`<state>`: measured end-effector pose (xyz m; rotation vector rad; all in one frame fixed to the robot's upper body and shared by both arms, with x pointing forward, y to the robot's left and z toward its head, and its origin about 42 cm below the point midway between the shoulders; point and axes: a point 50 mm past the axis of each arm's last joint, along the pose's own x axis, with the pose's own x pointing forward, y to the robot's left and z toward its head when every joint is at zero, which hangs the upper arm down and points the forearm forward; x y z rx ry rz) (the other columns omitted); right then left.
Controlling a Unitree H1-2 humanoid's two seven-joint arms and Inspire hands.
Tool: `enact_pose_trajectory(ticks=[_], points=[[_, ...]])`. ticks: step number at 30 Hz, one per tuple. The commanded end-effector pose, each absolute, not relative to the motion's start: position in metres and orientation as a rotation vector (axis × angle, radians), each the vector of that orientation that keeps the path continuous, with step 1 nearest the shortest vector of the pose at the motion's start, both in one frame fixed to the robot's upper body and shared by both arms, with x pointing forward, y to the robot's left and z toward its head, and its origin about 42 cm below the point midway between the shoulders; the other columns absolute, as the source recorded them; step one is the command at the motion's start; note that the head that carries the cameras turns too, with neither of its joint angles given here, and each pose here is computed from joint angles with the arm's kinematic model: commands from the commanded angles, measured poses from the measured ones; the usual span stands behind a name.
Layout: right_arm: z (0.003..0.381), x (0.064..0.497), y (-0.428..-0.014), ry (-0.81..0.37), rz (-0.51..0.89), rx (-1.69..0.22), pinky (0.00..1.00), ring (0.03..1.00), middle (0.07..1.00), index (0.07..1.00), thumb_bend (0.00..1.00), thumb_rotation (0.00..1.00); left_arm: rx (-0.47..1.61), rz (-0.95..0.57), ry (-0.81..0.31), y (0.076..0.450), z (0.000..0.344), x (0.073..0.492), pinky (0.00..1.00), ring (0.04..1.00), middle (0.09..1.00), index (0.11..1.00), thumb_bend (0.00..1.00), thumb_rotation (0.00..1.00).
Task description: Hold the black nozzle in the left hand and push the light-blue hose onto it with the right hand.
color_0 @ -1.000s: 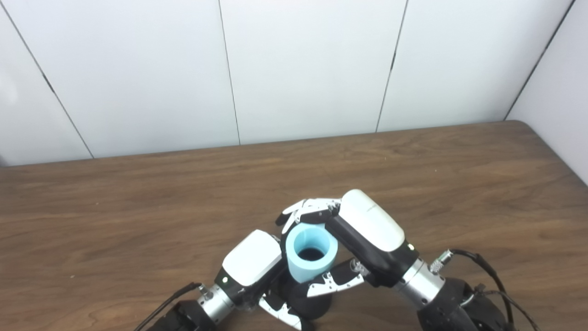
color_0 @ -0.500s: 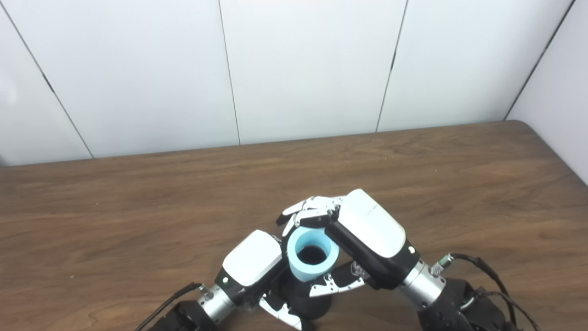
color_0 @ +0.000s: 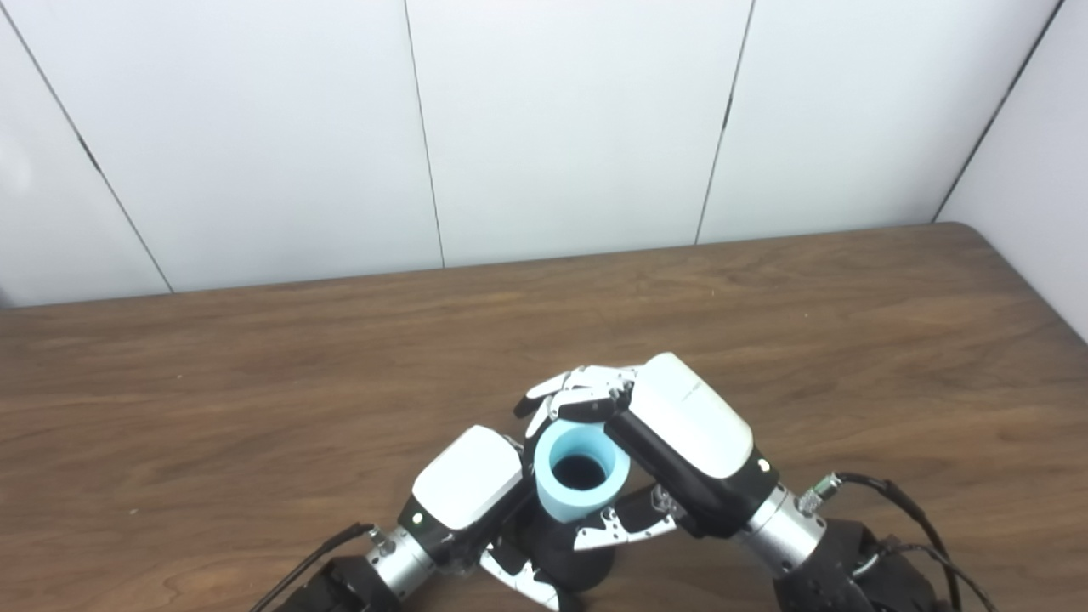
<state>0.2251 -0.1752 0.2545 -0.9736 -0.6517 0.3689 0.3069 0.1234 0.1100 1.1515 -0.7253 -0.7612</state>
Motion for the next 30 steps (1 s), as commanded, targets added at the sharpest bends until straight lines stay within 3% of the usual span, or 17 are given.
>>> enact_pose_trajectory(ticks=[1, 22, 23, 25, 30], points=[[0.2615, 0.2248, -0.1753, -0.68, 0.349, -0.97, 0.46, 0.658, 0.69, 0.485, 0.51, 0.13, 1.204, -0.958, -0.547, 0.134, 0.0504, 0.2597, 0.12, 0.168, 0.471, 0.482, 0.52, 0.0], [0.2636, 0.2242, -0.1752, -0.65, 0.344, -0.965, 0.45, 0.646, 0.688, 0.487, 0.51, 0.14, 1.197, -0.961, -0.532, 0.1337, 0.0521, 0.2595, 0.13, 0.175, 0.471, 0.484, 0.52, 0.0], [0.2639, 0.224, -0.1751, -0.642, 0.339, -0.952, 0.45, 0.643, 0.693, 0.543, 0.7, 0.17, 1.195, -0.961, -0.533, 0.1337, 0.0521, 0.2595, 0.13, 0.175, 0.471, 0.484, 0.52, 0.0], [0.2643, 0.2238, -0.175, -0.635, 0.333, -0.938, 0.46, 0.642, 0.697, 0.6, 0.84, 0.2, 1.198, -0.961, -0.533, 0.1337, 0.0521, 0.2595, 0.14, 0.177, 0.471, 0.484, 0.52, 0.0], [0.2643, 0.2244, -0.1745, -0.656, 0.314, -0.928, 0.48, 0.645, 0.699, 0.681, 0.9, 0.28, 1.206, -0.965, -0.531, 0.1342, 0.0514, 0.2596, 0.14, 0.179, 0.471, 0.484, 0.52, 0.0]])
